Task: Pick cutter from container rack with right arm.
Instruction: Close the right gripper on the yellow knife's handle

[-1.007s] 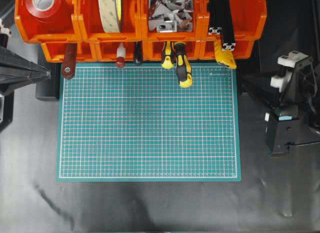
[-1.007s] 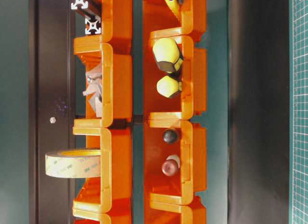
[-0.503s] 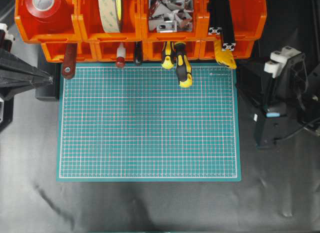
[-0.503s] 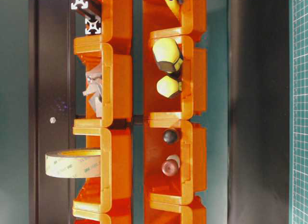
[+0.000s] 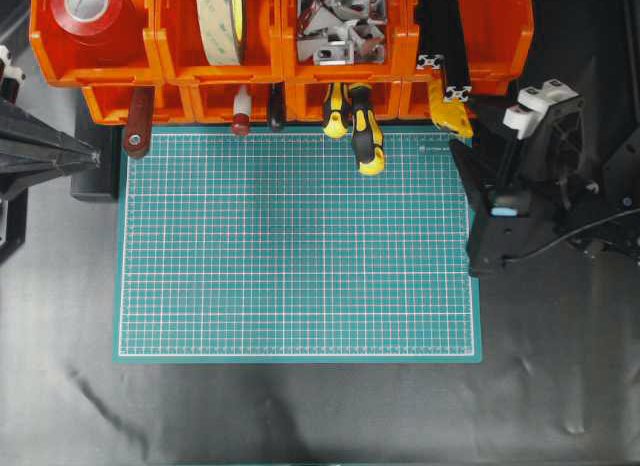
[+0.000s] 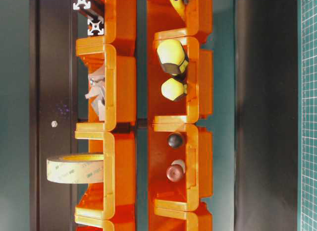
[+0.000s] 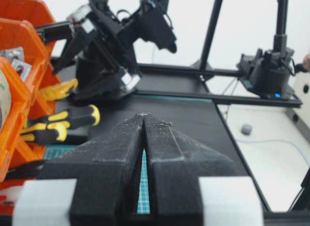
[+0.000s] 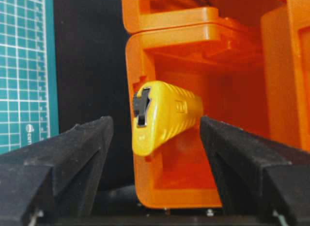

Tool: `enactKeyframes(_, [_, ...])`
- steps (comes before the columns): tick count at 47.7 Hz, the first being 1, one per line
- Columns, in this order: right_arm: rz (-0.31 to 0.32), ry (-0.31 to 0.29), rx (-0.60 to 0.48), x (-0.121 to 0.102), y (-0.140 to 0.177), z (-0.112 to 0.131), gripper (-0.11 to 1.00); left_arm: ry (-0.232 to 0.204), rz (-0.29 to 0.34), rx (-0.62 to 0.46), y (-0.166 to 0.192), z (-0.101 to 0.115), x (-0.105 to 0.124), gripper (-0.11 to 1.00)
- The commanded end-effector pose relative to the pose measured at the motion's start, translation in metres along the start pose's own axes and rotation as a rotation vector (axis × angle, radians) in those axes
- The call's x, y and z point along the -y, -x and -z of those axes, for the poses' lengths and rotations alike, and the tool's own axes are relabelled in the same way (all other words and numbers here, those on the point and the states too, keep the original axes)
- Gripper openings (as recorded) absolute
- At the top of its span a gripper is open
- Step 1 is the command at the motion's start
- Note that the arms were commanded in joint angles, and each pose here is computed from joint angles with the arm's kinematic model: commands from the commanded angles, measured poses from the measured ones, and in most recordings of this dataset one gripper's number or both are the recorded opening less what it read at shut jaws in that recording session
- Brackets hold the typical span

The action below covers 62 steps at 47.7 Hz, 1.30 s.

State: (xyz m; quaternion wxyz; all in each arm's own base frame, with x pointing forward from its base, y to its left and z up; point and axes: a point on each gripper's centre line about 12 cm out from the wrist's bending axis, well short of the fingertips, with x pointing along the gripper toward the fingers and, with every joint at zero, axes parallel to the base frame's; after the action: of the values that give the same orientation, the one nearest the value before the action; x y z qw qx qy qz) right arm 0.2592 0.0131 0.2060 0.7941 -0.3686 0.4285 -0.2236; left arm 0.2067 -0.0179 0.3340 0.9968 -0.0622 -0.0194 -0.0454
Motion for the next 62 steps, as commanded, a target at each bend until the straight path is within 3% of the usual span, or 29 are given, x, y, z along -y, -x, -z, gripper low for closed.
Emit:
enactKeyframes(1, [-0.006,-0.029,0.013,0.003,-0.003,-0.007,0.70,0.002,0.004,0.018,-0.001,-0.007,0.001,0.00])
enactKeyframes(32, [-0.007,-0.051,0.017,0.006,-0.005,-0.012,0.63,0.005,0.005,0.023,-0.001,-0.008,0.001,0.00])
enactKeyframes(41, [-0.007,-0.051,0.015,0.006,-0.005,-0.012,0.51,0.005,0.004,0.020,0.000,-0.007,0.001,0.00])
enactKeyframes(47, [-0.008,-0.058,0.012,0.006,-0.005,-0.012,0.30,0.006,0.004,0.018,0.000,-0.006,0.001,0.00])
enactKeyframes(62, [0.002,-0.076,0.016,0.010,0.003,-0.019,0.29,0.006,0.004,0.013,0.000,-0.004,0.001,0.00])
